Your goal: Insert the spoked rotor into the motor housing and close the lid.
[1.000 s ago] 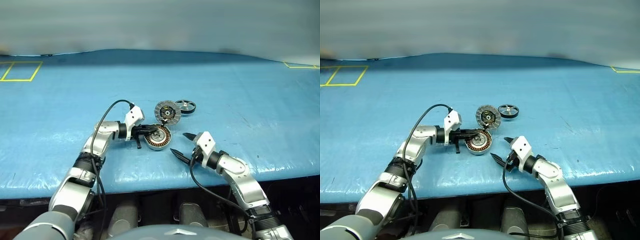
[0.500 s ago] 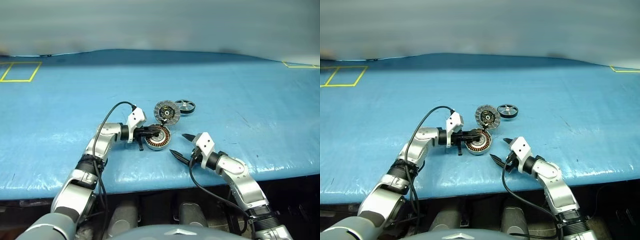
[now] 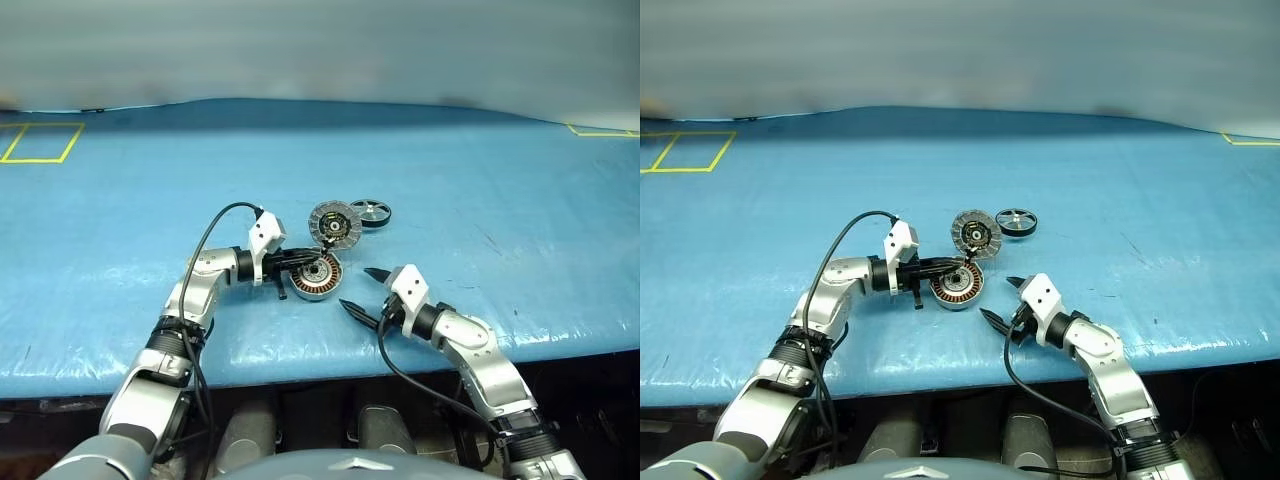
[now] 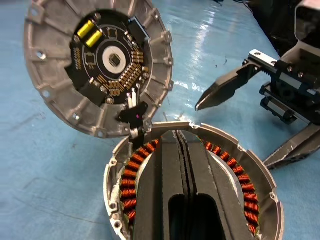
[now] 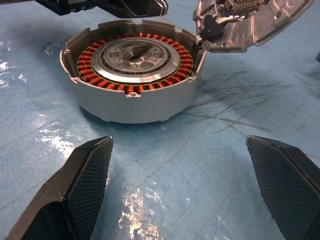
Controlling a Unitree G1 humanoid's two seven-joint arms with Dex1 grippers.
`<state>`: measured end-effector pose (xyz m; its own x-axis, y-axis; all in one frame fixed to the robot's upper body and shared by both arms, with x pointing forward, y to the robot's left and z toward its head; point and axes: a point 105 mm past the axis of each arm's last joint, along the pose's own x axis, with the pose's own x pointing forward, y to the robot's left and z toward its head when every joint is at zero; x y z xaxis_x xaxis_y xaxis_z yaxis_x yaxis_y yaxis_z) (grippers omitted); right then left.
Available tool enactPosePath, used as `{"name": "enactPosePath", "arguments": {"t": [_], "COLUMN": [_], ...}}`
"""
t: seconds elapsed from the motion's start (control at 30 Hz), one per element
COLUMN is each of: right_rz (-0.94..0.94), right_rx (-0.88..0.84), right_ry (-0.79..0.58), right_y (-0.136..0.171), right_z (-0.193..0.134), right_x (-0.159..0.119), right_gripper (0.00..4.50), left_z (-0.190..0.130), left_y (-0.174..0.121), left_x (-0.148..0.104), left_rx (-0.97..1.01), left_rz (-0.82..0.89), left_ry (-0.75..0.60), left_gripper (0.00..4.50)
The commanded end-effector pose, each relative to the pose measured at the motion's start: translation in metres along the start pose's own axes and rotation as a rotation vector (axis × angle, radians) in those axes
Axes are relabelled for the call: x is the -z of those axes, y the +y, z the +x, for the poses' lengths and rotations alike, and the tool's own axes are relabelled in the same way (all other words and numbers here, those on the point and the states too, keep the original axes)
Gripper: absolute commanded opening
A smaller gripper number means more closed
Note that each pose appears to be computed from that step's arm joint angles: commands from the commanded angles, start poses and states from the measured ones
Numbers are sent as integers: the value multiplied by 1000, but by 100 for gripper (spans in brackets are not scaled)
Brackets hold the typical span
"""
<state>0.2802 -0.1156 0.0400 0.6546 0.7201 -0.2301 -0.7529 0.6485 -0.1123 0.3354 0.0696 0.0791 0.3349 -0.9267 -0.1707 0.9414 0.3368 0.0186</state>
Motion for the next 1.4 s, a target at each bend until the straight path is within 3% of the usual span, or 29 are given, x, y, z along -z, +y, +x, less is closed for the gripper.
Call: {"name": "enactPosePath", "arguments": {"t": [0.03,0.27,0.4,0.57,0.8,0.97,1.1,1.23,1.4], "right_rz": [-29,-28,-23,-21,-23,-24,-22,-23,-24], "right_rx": [-6,-8,-8,-3,2,4,3,-6,-9], "right_ry": [-31,-31,-31,-33,-30,-38,-45,-42,-44], "right_y": [-2,-2,0,0,-1,-1,-2,-1,-1], "right_z": [1,1,2,1,1,2,1,3,4], "right_x": [-9,-9,-8,-8,-7,-9,-11,-11,-12], "right_gripper": [450,450,450,450,450,450,450,450,450], "left_z": [1,15,15,11,7,17,15,14,10], "left_y": [0,-6,-8,-6,-7,-2,-8,-12,-20], "left_x": [-12,2,30,42,41,3,-18,-11,13], "left_rx": [13,57,88,90,89,-12,-2,34,98], "left_rz": [53,117,197,224,209,162,99,104,122], "left_ry": [-12,105,321,417,401,119,-31,19,180], "left_gripper": [1,1,1,1,1,1,1,1,1]}}
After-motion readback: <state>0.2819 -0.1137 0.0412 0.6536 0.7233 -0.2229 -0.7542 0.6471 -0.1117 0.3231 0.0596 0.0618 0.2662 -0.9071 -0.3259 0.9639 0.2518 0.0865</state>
